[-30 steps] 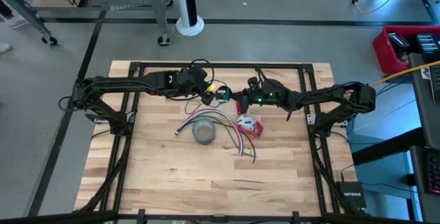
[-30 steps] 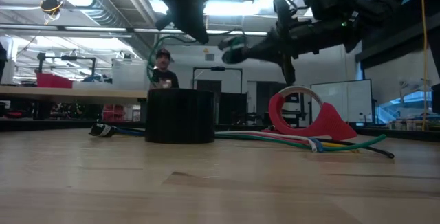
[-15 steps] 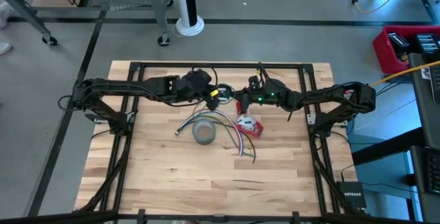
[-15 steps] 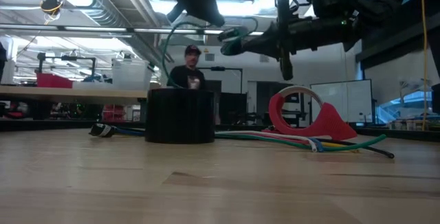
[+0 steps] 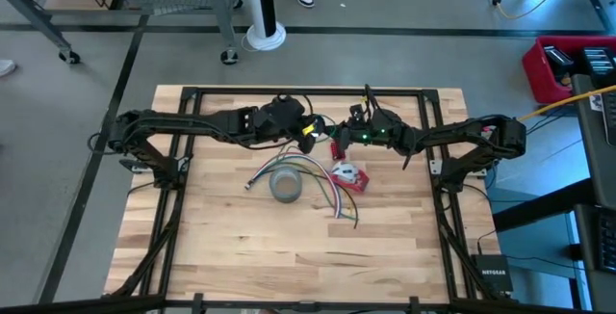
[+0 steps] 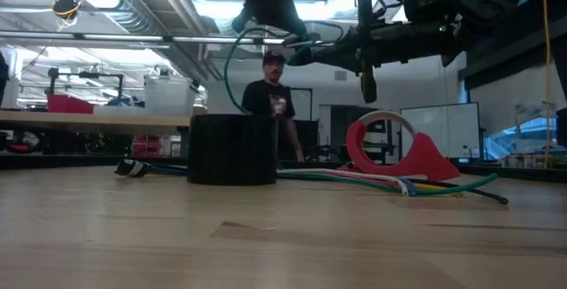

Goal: Coil cords
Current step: Coil the green wire onto the black spool

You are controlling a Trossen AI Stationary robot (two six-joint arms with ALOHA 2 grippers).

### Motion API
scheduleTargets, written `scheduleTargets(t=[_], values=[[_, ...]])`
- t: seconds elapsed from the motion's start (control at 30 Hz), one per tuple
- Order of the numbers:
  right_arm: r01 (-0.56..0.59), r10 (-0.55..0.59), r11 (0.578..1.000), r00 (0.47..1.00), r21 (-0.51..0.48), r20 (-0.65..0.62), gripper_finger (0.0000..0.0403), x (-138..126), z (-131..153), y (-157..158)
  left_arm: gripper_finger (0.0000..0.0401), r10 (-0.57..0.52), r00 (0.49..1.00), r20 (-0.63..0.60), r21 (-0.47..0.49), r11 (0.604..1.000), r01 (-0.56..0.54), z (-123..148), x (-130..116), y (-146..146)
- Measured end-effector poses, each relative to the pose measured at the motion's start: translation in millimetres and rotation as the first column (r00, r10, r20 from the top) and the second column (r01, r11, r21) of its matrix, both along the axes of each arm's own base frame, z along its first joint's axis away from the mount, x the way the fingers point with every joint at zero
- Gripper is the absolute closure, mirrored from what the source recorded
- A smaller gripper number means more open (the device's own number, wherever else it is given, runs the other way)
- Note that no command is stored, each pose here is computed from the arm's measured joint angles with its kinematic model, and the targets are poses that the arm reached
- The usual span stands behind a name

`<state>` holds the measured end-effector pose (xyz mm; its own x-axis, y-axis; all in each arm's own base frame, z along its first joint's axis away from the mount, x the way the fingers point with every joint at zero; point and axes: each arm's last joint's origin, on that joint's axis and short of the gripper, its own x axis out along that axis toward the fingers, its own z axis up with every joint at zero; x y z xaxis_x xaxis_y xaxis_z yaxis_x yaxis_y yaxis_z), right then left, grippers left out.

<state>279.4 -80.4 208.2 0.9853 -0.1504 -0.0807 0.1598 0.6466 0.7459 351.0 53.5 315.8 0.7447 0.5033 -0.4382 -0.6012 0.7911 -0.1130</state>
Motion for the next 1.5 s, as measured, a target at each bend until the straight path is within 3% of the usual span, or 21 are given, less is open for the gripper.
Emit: scheduleTargets(t=[0.6, 0.87, 1.5], values=[[-0.007, 0.007, 1.0, 1.0, 0.0, -0.004, 0.0395, 0.3, 0.1, 0.1, 0.04, 0.05, 0.999, 0.015, 0.091, 0.995, -0.051, 10.3, -5.3, 8.1], [0.061, -0.061, 0.998, 0.998, -0.008, -0.007, 0.0395, -0.2, -0.1, -2.0, 0.04, -0.016, 1.0, 0.018, 0.096, 0.995, 0.014, 10.4, -1.4, -12.4], [0.044, -0.044, 0.999, 0.999, -0.005, -0.002, 0.0395, 0.0, 0.2, -1.2, 0.04, -0.07, 0.982, 0.173, 0.137, 0.99, 0.046, 25.8, 5.5, -20.6]])
